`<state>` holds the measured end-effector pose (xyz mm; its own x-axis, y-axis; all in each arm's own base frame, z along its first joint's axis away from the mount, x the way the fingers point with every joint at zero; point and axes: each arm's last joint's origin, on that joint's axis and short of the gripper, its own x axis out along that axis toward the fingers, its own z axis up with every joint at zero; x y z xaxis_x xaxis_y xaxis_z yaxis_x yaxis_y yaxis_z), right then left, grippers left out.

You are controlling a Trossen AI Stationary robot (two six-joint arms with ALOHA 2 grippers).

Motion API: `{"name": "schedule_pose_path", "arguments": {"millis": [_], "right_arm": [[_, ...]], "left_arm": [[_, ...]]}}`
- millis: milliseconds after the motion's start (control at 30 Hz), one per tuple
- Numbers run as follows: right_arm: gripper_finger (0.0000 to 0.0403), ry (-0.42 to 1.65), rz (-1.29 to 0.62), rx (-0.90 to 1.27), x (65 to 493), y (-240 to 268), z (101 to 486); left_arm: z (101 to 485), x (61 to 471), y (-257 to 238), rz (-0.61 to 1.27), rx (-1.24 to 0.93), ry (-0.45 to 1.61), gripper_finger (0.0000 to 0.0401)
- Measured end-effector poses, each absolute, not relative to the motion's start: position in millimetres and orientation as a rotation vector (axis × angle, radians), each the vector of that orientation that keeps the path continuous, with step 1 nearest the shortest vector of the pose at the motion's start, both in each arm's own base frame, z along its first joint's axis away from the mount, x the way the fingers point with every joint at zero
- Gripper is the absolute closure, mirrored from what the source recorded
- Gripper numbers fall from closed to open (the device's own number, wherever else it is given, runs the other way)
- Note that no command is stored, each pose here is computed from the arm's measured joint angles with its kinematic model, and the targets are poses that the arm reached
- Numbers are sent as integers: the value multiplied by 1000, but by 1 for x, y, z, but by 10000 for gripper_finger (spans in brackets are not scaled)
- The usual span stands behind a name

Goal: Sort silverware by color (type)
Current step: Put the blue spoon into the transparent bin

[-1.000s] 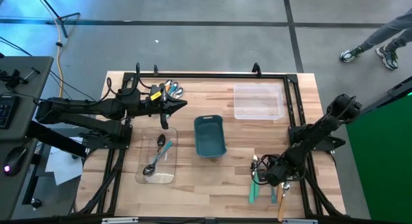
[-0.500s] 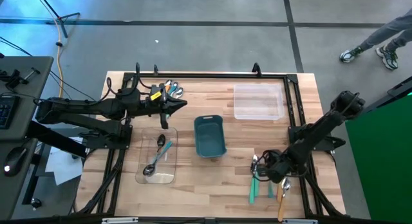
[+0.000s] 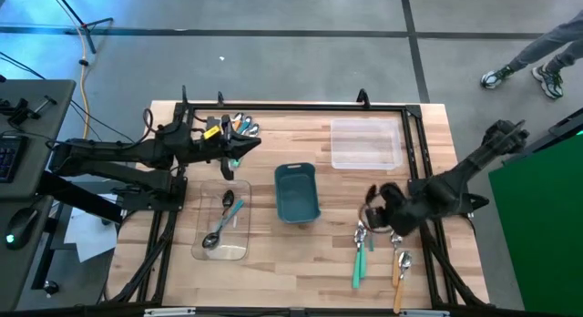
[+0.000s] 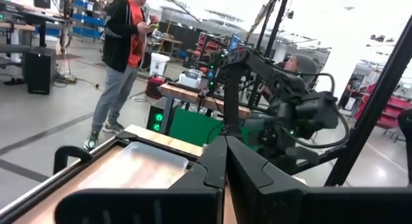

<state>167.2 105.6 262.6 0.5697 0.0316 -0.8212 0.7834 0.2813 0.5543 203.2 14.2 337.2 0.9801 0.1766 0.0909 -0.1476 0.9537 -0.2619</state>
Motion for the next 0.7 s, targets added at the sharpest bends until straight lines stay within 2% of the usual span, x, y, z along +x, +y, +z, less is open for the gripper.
{"name": "schedule_pose_path", "arguments": {"millis": [167, 400, 500, 700], "right_arm": [[402, 717, -438, 992, 209, 86, 265], [403, 407, -189, 735, 273, 43, 278], [403, 321, -128, 647, 284, 26, 291], [403, 310, -77, 353, 289, 8, 332]], "left_arm": [[337, 203, 14, 147, -289, -113, 400], [337, 204, 12, 88, -339, -106, 401], [337, 204, 10, 63, -350, -101, 401], [332, 211, 4, 46, -364, -82, 401]]}}
